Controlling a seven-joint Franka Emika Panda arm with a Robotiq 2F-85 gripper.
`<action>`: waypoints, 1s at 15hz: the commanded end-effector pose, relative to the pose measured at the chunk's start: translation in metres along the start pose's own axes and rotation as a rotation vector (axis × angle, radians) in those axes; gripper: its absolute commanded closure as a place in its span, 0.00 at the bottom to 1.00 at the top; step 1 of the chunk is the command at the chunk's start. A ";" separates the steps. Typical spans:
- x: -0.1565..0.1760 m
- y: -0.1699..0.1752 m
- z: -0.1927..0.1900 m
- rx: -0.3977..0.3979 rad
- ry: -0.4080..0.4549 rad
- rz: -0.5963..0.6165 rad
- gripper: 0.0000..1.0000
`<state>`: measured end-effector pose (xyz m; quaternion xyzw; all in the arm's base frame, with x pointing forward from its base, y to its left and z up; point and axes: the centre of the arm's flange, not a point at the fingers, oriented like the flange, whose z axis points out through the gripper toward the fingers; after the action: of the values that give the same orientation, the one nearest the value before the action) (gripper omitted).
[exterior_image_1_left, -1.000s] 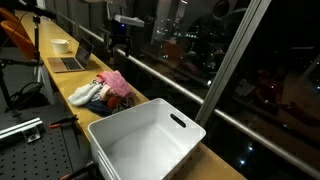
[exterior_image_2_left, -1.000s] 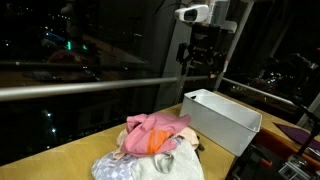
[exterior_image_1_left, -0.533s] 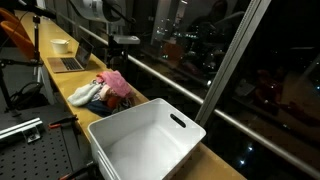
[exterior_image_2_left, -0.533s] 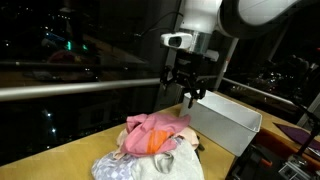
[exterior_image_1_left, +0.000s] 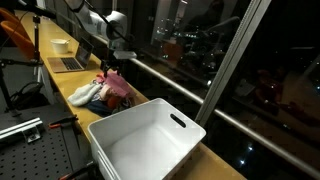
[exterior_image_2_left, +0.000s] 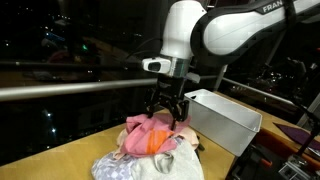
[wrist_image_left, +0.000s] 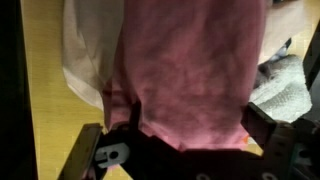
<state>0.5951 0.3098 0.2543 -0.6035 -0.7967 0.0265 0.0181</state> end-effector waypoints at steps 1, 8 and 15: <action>0.022 0.038 0.023 0.048 0.093 -0.011 0.00; 0.052 0.040 0.119 0.402 0.137 0.013 0.00; 0.043 0.029 0.149 0.536 0.094 0.050 0.28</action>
<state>0.5857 0.3489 0.1089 -0.5850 -0.7579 0.2002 0.2081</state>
